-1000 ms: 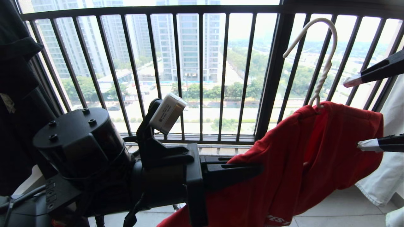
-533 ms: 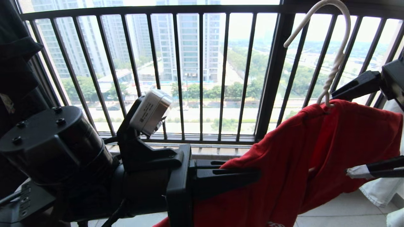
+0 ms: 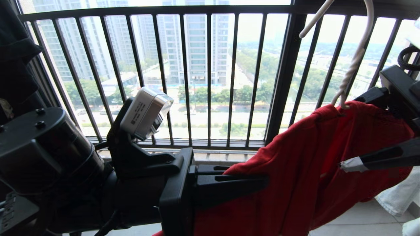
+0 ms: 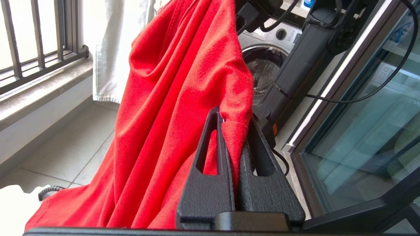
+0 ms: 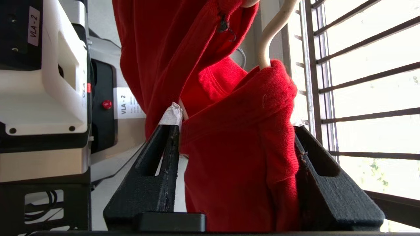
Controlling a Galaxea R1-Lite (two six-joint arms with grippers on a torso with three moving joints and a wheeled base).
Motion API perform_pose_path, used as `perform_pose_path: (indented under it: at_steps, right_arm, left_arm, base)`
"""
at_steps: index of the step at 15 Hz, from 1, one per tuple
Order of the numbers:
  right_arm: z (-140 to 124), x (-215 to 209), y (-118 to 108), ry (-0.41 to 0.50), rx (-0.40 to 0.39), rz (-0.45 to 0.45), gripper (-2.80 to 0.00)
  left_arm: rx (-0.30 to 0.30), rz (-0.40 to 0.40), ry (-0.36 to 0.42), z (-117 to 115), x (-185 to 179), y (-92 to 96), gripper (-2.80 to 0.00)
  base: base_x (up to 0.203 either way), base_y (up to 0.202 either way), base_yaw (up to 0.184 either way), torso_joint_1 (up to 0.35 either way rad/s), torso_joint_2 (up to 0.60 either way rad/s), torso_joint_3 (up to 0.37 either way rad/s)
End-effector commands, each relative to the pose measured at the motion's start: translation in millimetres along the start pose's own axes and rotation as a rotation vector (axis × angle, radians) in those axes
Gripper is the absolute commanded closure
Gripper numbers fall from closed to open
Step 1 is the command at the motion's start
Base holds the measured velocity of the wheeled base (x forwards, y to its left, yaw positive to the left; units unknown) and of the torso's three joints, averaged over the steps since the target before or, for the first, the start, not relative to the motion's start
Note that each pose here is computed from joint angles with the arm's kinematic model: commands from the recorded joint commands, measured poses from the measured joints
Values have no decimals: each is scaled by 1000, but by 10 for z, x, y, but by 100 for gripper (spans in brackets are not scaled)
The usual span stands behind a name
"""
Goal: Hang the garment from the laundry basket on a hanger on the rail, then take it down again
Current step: Hang the clothes rack on the clothesline
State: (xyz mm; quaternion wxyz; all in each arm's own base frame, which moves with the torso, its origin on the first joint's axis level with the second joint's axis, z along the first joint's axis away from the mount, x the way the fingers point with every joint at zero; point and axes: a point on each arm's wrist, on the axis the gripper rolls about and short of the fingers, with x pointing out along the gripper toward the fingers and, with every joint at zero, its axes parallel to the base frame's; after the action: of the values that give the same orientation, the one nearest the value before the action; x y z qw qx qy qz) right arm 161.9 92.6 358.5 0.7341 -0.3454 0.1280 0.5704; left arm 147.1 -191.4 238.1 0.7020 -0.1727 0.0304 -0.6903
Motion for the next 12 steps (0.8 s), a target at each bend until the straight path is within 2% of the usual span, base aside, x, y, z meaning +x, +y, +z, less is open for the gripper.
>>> perform_pose_path:
  at_steps: [1,7,9,12]
  right_arm:
    - [1,24,-11,1,15,12,0]
    - [99,64,3,-26,92,36,0]
    - [120,81,21,-31,85,49,0]
    - [141,83,45,-38,78,58,0]
  left_arm:
    - [12,-5,-19,49,-18,-22,0]
    - [31,1,-73,217,-62,-56,0]
    - [16,6,-96,291,-67,-51,0]
    - [35,19,-124,388,-82,-52,0]
  base:
    - [0,0,0,0,0,0]
    - [0,0,0,0,0,0]
    - [0,0,0,0,0,0]
    - [0,0,0,0,0,0]
